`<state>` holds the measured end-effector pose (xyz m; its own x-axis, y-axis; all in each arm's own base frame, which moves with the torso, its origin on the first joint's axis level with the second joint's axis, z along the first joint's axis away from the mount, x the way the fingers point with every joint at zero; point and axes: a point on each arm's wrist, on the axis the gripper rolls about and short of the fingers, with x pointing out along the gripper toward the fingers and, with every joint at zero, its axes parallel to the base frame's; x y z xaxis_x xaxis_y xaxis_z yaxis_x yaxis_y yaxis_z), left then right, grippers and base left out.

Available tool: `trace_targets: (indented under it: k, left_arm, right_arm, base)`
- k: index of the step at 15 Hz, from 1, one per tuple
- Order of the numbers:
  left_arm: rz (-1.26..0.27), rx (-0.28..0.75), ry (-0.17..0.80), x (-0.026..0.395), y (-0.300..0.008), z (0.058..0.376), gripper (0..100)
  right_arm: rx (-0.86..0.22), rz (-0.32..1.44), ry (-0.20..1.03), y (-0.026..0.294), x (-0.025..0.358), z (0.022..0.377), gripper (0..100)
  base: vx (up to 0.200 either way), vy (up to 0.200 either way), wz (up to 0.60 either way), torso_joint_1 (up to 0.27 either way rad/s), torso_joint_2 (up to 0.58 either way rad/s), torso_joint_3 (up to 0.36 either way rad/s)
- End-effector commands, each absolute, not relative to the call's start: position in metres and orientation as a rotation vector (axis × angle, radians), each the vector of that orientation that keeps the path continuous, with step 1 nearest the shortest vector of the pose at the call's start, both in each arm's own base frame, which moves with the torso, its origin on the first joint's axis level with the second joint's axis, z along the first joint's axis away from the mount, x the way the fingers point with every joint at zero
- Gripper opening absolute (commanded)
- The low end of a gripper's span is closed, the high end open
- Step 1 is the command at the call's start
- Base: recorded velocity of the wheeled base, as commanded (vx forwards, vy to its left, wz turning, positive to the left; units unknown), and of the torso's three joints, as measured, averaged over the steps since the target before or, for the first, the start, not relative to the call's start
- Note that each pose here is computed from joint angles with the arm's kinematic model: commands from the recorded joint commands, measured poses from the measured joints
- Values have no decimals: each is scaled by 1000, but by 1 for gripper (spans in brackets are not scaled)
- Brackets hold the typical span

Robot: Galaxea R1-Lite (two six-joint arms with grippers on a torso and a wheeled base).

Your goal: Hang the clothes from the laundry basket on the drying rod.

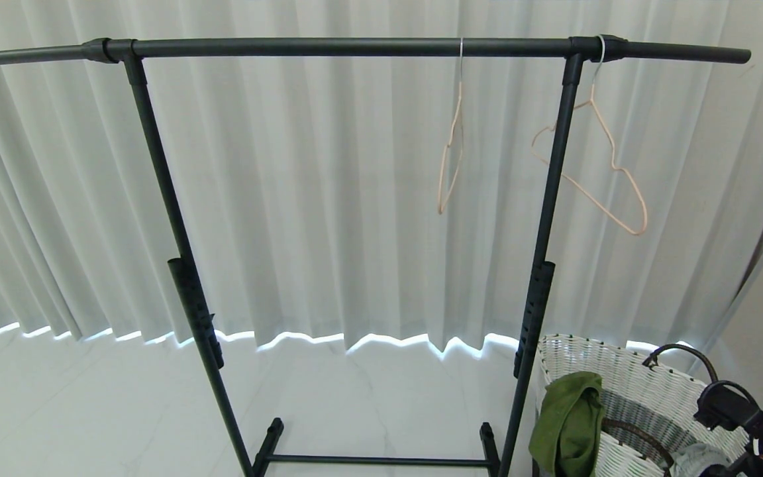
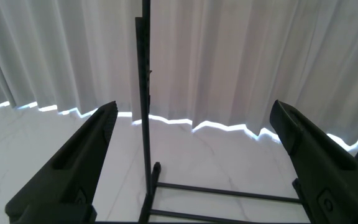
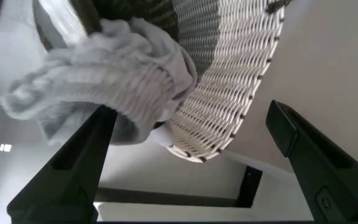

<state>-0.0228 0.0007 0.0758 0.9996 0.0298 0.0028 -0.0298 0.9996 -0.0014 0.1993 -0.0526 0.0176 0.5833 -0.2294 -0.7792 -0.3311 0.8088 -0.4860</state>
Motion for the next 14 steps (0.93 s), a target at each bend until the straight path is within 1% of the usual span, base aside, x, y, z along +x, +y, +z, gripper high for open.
trace_targets:
  k: [1, 7, 8, 12, 14]
  left_arm:
    - [31, -2, -3, -23, 1, 76, 100]
    - [31, -2, -3, -23, 1, 76, 100]
    - [31, -2, -3, -23, 1, 76, 100]
    - [31, -2, -3, -23, 1, 76, 100]
    - [31, -2, -3, -23, 1, 76, 100]
  right_arm:
    - [-634, 66, 1002, -57, 201, 6, 100]
    - [-622, 96, 951, -58, 206, 4, 100]
    - [-622, 98, 948, -58, 206, 4, 0]
    - [-624, 90, 931, -58, 209, 7, 0]
    - [-625, 76, 900, -57, 203, 14, 0]
  base:
    - [0, 0, 0, 0, 0, 0]
    - [0, 0, 0, 0, 0, 0]
    - [0, 0, 0, 0, 0, 0]
    - [0, 0, 0, 0, 0, 0]
    - [0, 0, 0, 0, 0, 0]
